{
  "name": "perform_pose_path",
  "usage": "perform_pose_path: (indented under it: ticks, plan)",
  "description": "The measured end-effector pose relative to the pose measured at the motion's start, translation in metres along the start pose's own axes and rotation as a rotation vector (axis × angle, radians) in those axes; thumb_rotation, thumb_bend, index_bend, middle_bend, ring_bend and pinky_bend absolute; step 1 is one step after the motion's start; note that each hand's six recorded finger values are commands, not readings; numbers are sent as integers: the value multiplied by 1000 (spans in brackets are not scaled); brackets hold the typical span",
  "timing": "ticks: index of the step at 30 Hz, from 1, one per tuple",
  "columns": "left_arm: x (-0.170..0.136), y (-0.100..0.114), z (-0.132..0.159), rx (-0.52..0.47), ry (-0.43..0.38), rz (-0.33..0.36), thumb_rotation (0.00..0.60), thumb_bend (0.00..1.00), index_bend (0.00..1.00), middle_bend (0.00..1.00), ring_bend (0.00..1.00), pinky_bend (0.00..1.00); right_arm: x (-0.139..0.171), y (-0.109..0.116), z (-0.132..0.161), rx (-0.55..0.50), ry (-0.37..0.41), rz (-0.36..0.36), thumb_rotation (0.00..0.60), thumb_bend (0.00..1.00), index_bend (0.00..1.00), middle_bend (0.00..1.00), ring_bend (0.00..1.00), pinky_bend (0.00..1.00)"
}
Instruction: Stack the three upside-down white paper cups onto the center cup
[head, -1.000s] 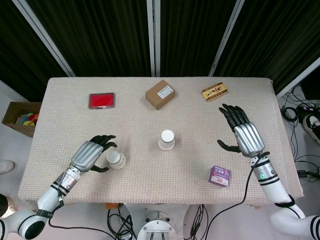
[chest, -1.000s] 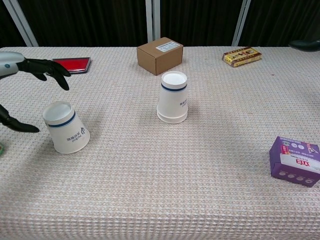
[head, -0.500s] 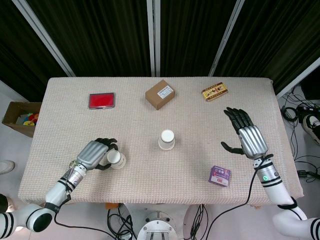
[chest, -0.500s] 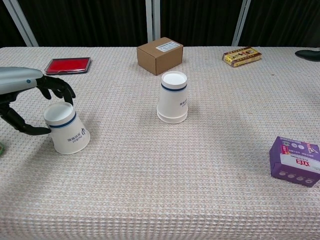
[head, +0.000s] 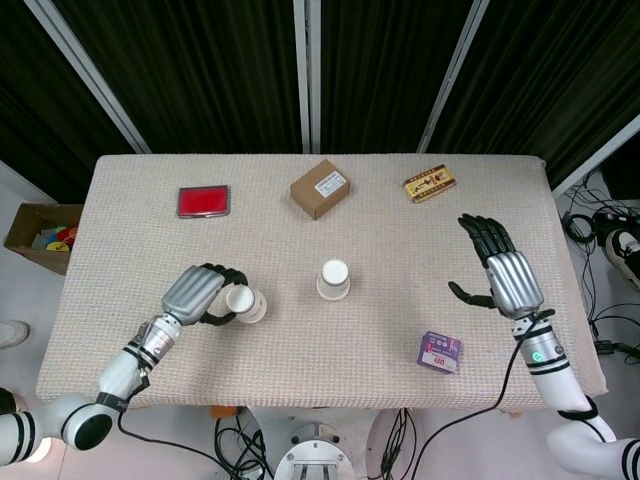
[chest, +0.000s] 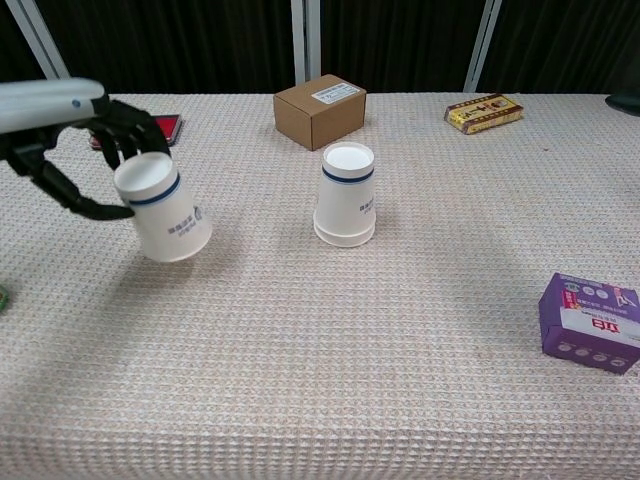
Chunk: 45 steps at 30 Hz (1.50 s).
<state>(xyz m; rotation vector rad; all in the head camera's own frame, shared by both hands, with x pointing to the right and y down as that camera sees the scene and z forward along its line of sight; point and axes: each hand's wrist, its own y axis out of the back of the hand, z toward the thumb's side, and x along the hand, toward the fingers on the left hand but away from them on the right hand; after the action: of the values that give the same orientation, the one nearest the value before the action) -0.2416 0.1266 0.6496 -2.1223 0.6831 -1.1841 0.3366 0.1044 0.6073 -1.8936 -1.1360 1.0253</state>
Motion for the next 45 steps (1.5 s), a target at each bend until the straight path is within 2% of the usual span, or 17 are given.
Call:
perform_pose_path:
  ticks: [5, 9, 13, 22, 36, 45]
  plan:
    - [26, 31, 27, -62, -80, 57, 600, 286, 464, 397, 360, 363, 7, 8, -4, -15, -8, -29, 600, 179, 0, 80, 0, 0]
    - [50, 44, 53, -73, -146, 45, 600, 285, 464, 394, 360, 363, 16, 14, -10, -28, -21, -52, 600, 182, 0, 85, 0, 0]
    - [72, 45, 76, -53, -182, 1, 600, 285, 464, 389, 360, 361, 22, 18, -15, -32, -31, -61, 600, 189, 0, 87, 0, 0]
    - [107, 52, 104, 4, -182, -33, 600, 285, 463, 387, 359, 361, 31, 22, -24, -47, -49, -73, 600, 191, 0, 87, 0, 0]
    - [127, 53, 122, 40, -161, -65, 600, 282, 464, 383, 359, 360, 37, 22, -32, -57, -62, -74, 600, 190, 0, 88, 0, 0]
    - [137, 46, 129, 94, -146, -104, 600, 278, 461, 377, 347, 350, 39, 20, -35, -58, -68, -70, 600, 191, 0, 87, 0, 0]
